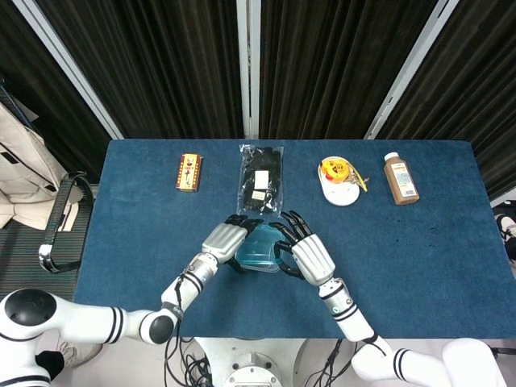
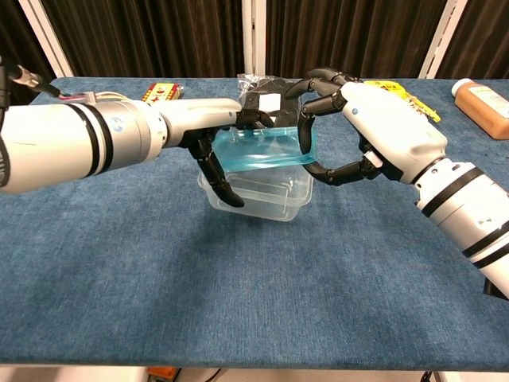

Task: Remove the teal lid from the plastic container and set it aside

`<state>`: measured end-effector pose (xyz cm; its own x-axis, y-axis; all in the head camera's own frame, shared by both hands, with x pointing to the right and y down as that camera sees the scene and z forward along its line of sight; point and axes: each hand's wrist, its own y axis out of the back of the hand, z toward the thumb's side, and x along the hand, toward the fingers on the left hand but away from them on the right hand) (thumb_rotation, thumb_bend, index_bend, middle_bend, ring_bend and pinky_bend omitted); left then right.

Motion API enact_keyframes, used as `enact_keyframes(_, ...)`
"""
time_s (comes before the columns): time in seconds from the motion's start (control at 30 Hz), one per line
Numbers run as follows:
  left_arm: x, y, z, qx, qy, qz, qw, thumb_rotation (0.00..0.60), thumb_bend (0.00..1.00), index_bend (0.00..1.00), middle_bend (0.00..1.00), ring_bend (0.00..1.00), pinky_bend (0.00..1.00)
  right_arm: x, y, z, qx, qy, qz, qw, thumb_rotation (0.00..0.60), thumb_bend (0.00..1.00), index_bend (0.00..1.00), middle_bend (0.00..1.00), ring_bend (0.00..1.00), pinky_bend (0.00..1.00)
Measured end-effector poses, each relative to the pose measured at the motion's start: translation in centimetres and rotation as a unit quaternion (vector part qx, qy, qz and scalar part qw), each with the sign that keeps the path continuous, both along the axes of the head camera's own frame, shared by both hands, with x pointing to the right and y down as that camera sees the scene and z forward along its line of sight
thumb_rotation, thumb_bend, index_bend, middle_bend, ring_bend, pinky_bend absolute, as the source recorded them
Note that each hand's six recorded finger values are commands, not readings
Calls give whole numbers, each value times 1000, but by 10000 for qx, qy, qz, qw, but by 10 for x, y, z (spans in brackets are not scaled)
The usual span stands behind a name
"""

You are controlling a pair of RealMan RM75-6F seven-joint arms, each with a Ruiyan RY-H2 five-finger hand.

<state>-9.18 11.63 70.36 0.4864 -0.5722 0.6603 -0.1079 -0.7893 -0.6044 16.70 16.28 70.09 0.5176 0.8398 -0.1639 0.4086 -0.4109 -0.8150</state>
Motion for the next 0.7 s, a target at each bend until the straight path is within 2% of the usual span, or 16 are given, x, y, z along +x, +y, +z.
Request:
enact_keyframes(0.33,-28,-6,-5,394,-134,-226,9989,600,0,16,40,0,3,6,-8,-6,167,-83,118,9998,600,649,719,216,0,0)
enact_keyframes(0.7,-88,-27,-15,859,-498,-872,9912,600,0,16,40,0,0,22,-25,-22,598,4,254,9979,600,674,724,222,0,0)
